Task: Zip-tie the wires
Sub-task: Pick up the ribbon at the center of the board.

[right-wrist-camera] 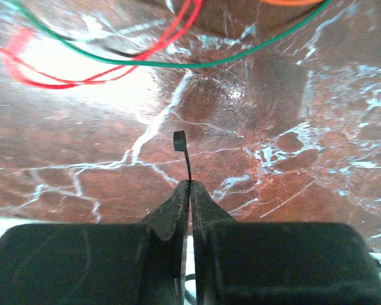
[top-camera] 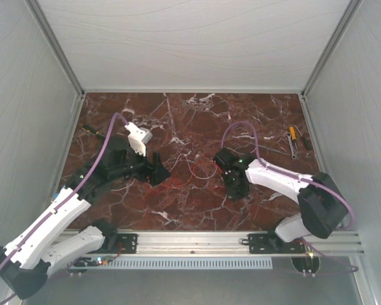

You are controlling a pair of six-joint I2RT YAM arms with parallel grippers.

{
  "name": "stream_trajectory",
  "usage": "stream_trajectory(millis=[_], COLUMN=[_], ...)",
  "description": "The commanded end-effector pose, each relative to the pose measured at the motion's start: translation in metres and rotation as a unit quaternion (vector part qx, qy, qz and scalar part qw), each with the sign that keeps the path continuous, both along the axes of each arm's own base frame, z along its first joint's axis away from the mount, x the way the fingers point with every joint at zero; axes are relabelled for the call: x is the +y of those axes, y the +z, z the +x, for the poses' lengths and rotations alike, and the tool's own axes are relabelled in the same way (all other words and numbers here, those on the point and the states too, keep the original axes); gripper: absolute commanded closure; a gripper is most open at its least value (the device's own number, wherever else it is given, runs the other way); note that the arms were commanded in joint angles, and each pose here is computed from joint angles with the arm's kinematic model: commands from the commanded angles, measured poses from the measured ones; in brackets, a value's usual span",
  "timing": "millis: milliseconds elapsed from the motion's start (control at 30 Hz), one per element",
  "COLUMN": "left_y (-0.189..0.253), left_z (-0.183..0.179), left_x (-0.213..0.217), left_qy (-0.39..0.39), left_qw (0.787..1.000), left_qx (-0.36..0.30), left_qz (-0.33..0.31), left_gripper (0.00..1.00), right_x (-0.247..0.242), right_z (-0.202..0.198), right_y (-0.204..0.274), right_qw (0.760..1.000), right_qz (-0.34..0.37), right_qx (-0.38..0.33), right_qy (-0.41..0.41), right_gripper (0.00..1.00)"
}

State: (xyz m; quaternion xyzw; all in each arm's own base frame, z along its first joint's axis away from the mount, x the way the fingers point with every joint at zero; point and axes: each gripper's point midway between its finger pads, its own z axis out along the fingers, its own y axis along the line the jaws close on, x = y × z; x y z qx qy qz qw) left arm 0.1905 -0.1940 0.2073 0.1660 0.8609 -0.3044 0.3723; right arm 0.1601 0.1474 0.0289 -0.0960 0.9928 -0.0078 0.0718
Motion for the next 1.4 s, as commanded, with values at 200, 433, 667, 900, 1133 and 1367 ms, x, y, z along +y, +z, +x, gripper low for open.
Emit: stream_trajectory(millis=[200, 433, 667, 900, 1133, 1367], left_y=[0.086, 0.111, 0.111, 0.117, 0.101, 0.088], left_z=[0.012, 0.020, 0.025, 0.032, 0.025, 0.022], left_x=[-0.024, -0.047, -0.093, -0.129, -0.146, -0.153], left_qy=[-0.030, -0.061, -0.093, -0.108, -0.134, -0.152], left_qw=[0.991, 0.982, 0.980, 0.979, 0.977, 0.975], left_qx=[-0.091, -0.134, -0.161, -0.166, -0.155, -0.150], left_qz=[-0.091, -0.117, -0.063, -0.057, -0.056, -0.056], left_gripper=[0.17, 0.16, 0.18, 0.21, 0.27, 0.42], right_x=[0.015, 0.027, 0.027, 0.048, 0.049, 0.046], right_z=[0.027, 0.039, 0.057, 0.079, 0.087, 0.080], right_y=[0.120, 0.200, 0.238, 0.248, 0.261, 0.261], right_qw=[0.987, 0.948, 0.912, 0.889, 0.867, 0.861], right_qz=[0.090, 0.195, 0.183, 0.195, 0.212, 0.212], right_qx=[-0.132, -0.205, -0.194, -0.183, -0.164, -0.143], right_qy=[-0.030, -0.146, -0.312, -0.372, -0.419, -0.440], right_gripper=[1.00, 1.00, 1.00, 1.00, 1.00, 1.00])
